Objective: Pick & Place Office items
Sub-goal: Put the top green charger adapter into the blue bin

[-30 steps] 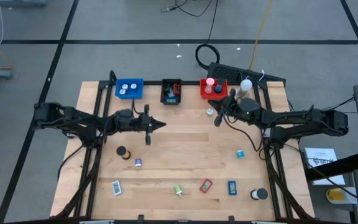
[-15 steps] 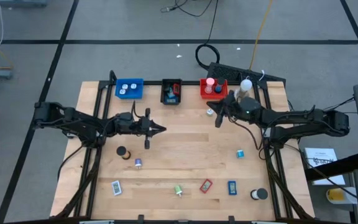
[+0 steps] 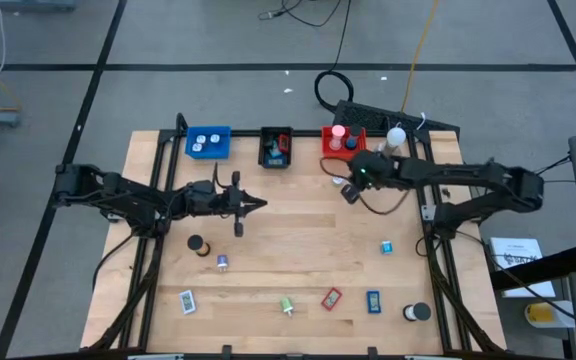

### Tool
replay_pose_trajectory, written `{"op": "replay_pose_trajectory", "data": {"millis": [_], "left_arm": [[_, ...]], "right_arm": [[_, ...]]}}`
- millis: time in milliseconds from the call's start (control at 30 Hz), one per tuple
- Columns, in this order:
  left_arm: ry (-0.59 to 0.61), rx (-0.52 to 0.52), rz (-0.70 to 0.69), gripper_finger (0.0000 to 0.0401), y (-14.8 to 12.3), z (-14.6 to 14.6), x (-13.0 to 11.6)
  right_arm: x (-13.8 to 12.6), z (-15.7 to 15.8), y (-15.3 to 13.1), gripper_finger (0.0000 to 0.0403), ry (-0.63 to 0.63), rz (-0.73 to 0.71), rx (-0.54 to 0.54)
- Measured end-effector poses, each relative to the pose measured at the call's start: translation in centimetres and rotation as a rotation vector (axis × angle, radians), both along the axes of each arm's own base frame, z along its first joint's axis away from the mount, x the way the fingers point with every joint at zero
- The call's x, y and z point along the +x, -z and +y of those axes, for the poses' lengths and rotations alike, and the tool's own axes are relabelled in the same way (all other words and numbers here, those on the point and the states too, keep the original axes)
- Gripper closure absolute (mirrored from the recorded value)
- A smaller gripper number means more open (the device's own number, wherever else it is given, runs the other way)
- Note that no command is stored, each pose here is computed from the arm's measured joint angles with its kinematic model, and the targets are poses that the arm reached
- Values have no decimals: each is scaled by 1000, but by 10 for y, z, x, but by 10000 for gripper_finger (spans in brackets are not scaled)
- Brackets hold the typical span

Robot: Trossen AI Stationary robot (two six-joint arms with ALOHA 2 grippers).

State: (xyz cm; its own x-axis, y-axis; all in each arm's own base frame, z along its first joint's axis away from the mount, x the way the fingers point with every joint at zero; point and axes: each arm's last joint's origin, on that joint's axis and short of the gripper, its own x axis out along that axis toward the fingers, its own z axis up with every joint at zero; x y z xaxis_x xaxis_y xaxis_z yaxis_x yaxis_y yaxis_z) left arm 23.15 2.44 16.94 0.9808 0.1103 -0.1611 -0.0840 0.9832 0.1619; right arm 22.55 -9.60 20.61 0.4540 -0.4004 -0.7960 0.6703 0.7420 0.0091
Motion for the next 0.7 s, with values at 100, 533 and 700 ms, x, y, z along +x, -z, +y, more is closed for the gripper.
{"op": "replay_pose_trajectory", "data": {"millis": [100,533,700], "left_arm": [[-16,-1,-20,392,2,8,-5],[-83,-77,-26,390,25,22,-33],[-84,-73,-27,394,25,22,-34]], "right_arm": [[12,-11,-4,304,-18,22,12],[46,-30,10,143,-105,156,100],[51,-33,22,117,-103,186,92]]}}
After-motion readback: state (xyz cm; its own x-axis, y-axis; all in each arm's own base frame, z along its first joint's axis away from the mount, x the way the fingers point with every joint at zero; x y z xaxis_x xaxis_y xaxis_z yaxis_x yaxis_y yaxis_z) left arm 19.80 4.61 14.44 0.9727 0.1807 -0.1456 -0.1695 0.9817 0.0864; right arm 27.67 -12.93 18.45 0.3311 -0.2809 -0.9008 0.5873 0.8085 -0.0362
